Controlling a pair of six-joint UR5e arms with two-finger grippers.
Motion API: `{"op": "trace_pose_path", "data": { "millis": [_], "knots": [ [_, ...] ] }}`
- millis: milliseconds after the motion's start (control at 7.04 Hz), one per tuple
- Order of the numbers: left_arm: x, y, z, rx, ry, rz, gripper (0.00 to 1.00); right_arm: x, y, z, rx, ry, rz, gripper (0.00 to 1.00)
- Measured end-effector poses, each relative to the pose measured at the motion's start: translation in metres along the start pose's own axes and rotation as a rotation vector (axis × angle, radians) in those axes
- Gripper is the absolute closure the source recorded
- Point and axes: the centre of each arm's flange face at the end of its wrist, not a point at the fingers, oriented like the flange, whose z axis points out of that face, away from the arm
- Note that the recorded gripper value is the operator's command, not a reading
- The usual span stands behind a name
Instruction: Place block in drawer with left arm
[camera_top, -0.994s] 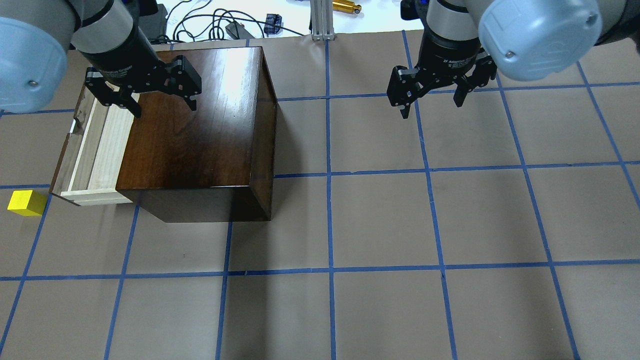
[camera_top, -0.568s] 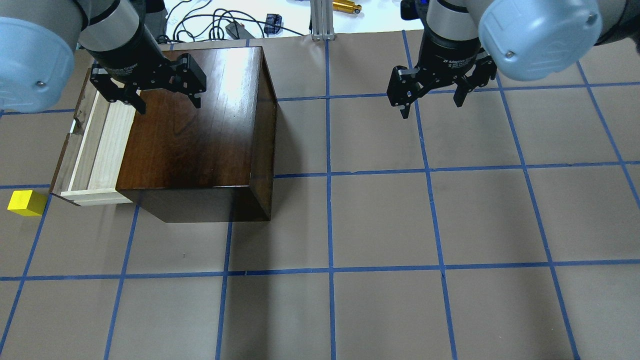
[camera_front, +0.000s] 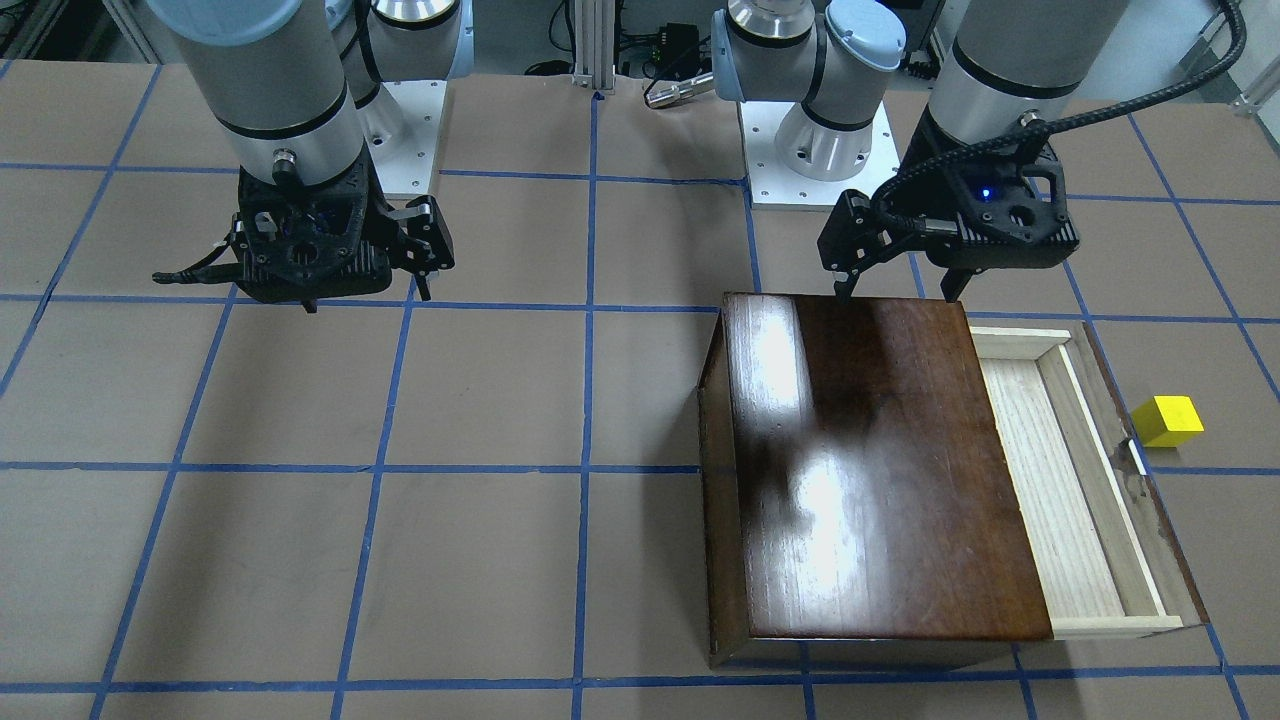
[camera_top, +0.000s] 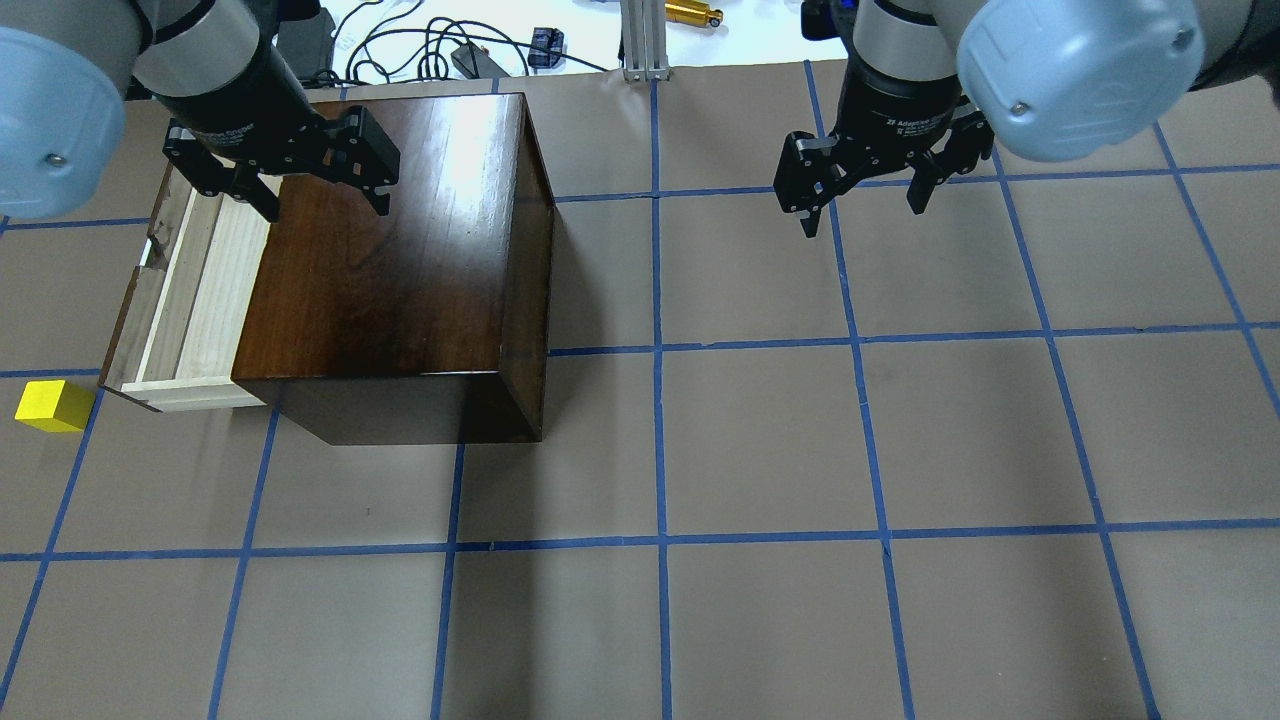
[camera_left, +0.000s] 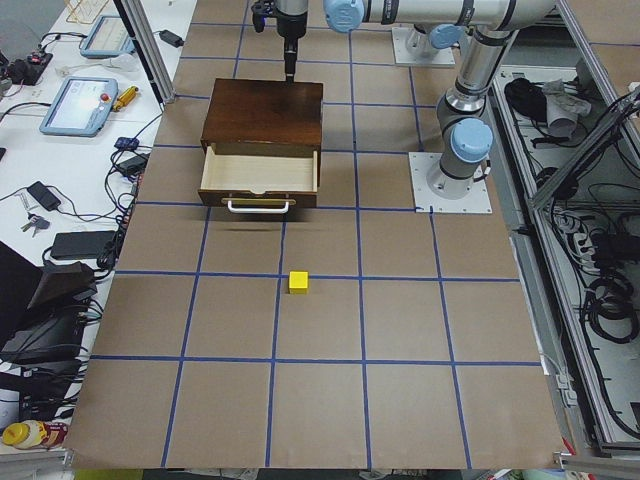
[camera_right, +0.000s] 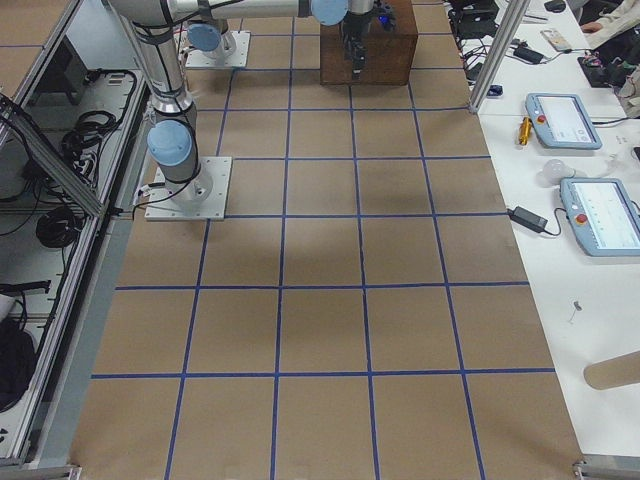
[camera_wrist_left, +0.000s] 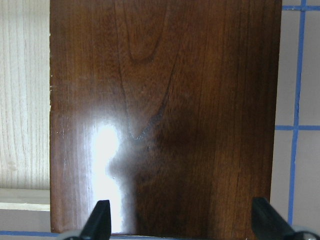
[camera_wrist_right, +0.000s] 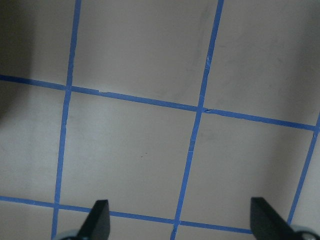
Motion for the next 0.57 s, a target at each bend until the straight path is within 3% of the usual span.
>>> {"op": "trace_pose_path", "data": {
  "millis": [284,568],
  "knots": [
    [-0.011,0.002,-0.003,0.000,-0.006,-0.001,0.00,0.000,0.000,0.000,0.000,0.000,0.000,0.00],
    [-0.067,0.002,-0.005,-0.037,-0.010,0.061,0.00,0.000,0.000,0.000,0.000,0.000,0.001,0.00]
  ]
}}
